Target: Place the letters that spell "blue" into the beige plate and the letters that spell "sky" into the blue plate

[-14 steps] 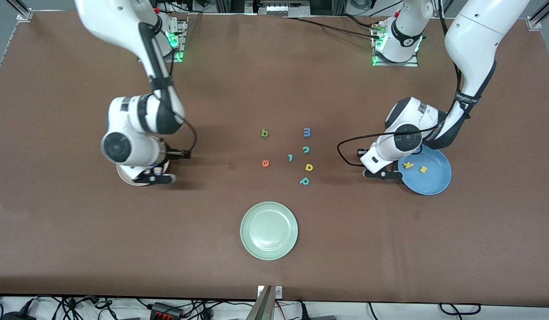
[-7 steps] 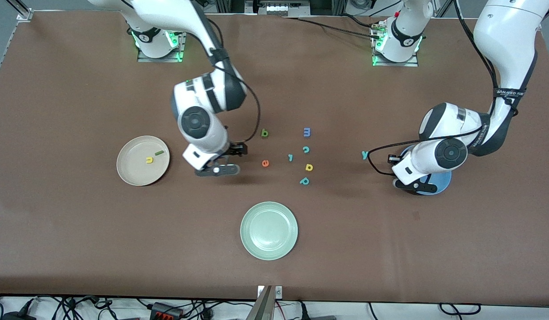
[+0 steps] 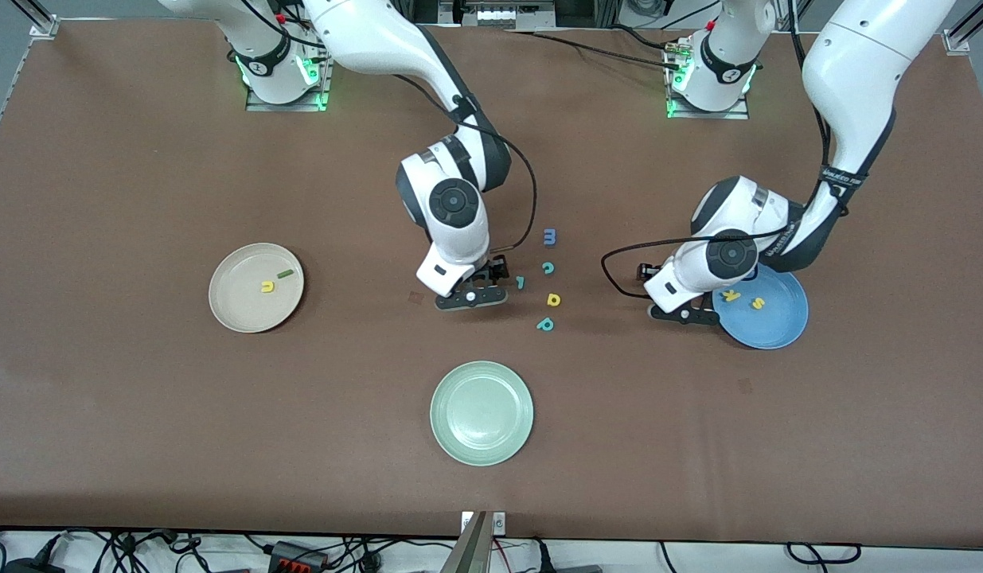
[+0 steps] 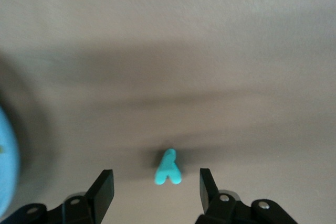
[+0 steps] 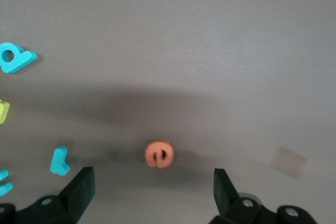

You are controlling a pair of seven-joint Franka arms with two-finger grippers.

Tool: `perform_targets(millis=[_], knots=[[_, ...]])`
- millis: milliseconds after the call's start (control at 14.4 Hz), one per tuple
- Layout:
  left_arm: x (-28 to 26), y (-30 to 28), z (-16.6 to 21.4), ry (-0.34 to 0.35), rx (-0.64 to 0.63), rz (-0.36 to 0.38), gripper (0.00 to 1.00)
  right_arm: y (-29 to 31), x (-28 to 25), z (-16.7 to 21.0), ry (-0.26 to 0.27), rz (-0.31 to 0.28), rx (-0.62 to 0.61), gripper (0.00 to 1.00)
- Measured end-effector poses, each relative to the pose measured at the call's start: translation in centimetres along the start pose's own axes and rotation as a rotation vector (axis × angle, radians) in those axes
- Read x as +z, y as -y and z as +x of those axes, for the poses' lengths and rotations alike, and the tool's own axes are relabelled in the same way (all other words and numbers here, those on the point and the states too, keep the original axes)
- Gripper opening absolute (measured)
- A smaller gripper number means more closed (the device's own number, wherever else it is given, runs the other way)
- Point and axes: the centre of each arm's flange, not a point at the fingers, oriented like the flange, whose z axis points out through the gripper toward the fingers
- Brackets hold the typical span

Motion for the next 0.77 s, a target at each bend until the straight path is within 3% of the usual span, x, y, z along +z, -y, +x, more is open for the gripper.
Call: perform_targets(millis=[139, 279, 348, 418, 557, 766], knots=[[1.2, 0.0, -0.8, -0.001, 0.0, -0.009, 0.69, 0.0, 1.8, -0.2, 0.0, -0.012, -0.001, 0.95], [1.6, -0.1, -1.1, 0.003, 0.004, -0.008, 0.57, -0.4, 2.6, -0.2, 0.005, -0.02, 0.002, 0.77], [1.7, -0.1, -1.1, 0.002, 0.007, -0.006, 0.57, -0.5, 2.8, -0.2, 0.007, -0.023, 0.003, 0.67], [1.7, -0.1, -1.1, -0.003, 0.01, -0.007, 0.51, -0.6, 3.1, -0.2, 0.008, -0.026, 0.004, 0.67], [1.8, -0.2, -1.1, -0.019, 0.012, -0.014, 0.46, -0.6, 3.4, -0.2, 0.002, -0.026, 0.004, 0.57], [2.2, -0.2, -1.1, -0.029, 0.011, -0.025, 0.43, -0.4, 3.3, -0.1, 0.004, -0.01, 0.018, 0.52]])
